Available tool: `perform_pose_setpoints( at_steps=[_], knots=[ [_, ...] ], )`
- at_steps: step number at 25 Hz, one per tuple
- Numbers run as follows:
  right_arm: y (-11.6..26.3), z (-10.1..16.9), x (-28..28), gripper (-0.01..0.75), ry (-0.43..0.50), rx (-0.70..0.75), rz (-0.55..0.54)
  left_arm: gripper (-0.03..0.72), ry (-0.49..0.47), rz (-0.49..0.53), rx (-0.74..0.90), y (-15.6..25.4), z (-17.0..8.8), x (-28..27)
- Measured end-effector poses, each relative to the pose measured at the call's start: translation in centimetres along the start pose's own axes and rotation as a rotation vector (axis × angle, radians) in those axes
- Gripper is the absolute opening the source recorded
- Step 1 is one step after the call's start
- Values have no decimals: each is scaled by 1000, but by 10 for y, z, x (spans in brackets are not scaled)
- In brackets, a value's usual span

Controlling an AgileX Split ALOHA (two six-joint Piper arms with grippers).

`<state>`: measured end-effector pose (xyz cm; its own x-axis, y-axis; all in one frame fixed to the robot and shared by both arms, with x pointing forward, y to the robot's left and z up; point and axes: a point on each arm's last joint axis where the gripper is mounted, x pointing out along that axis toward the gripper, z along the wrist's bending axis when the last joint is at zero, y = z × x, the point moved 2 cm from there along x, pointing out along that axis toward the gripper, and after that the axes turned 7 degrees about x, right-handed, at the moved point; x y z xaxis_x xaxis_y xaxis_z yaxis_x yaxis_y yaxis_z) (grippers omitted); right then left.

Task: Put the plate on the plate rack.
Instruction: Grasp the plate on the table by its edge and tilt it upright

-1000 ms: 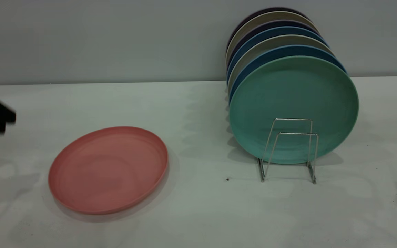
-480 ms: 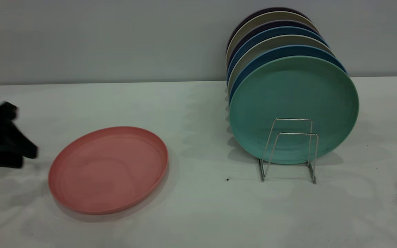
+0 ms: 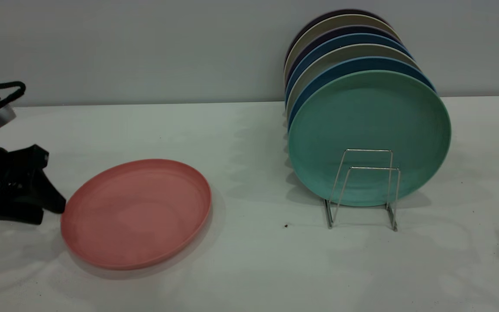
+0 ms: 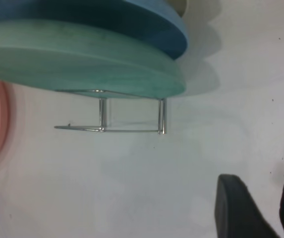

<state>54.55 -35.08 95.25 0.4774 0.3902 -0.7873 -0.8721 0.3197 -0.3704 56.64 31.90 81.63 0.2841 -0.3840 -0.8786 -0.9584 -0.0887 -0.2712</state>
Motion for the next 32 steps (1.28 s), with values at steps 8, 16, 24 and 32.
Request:
perform_pose_setpoints(
  at_steps=[8, 16, 24, 32],
  knots=[
    [-1, 1, 0, 240, -6, -4, -5, 405, -7, 21, -60, 6, 7, 14],
    [-1, 1, 0, 240, -7, -10, -5, 391, 26, -53, -68, -1, 5, 18],
    [-1, 2, 0, 240, -15, -9, -13, 277, 30, -46, -62, 2, 7, 23],
    [-2, 2, 0, 240, -19, -10, -14, 250, 36, -17, -80, 7, 11, 34]
  ],
)
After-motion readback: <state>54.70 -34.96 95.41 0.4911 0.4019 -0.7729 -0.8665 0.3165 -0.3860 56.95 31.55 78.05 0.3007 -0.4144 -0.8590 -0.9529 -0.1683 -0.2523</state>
